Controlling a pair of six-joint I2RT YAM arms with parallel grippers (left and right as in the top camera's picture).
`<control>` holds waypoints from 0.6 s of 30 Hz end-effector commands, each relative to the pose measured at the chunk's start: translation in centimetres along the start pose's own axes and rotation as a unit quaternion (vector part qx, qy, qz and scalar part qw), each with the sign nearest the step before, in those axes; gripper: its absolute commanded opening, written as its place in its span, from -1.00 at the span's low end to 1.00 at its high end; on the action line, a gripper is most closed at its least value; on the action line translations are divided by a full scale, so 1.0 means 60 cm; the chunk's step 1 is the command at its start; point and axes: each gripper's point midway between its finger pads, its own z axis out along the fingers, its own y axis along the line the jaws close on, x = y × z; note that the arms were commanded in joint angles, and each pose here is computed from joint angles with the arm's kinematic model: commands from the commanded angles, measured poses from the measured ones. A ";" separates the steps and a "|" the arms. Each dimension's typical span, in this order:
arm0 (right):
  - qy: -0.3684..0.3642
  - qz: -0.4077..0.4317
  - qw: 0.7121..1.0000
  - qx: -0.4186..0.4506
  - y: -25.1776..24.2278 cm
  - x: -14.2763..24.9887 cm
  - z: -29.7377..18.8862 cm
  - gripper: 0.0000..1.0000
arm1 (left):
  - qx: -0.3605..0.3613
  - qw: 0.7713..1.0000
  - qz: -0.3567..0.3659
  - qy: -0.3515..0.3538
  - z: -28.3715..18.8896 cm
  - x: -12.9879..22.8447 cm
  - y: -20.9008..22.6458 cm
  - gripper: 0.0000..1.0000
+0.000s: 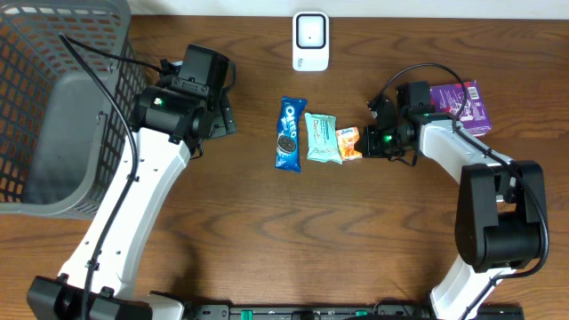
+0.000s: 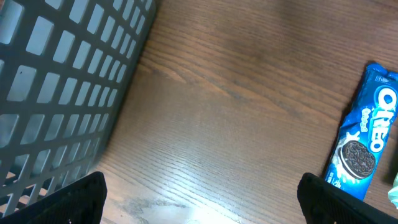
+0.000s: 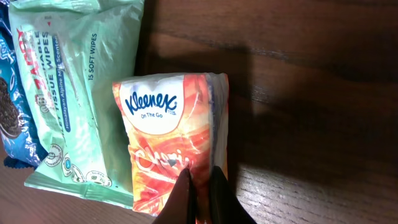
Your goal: Scan the item barcode
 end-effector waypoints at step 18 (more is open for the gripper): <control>-0.076 0.035 0.973 0.216 -0.082 -0.045 -0.127 -0.97 | -0.004 1.000 -0.005 0.000 0.001 -0.001 0.003 0.96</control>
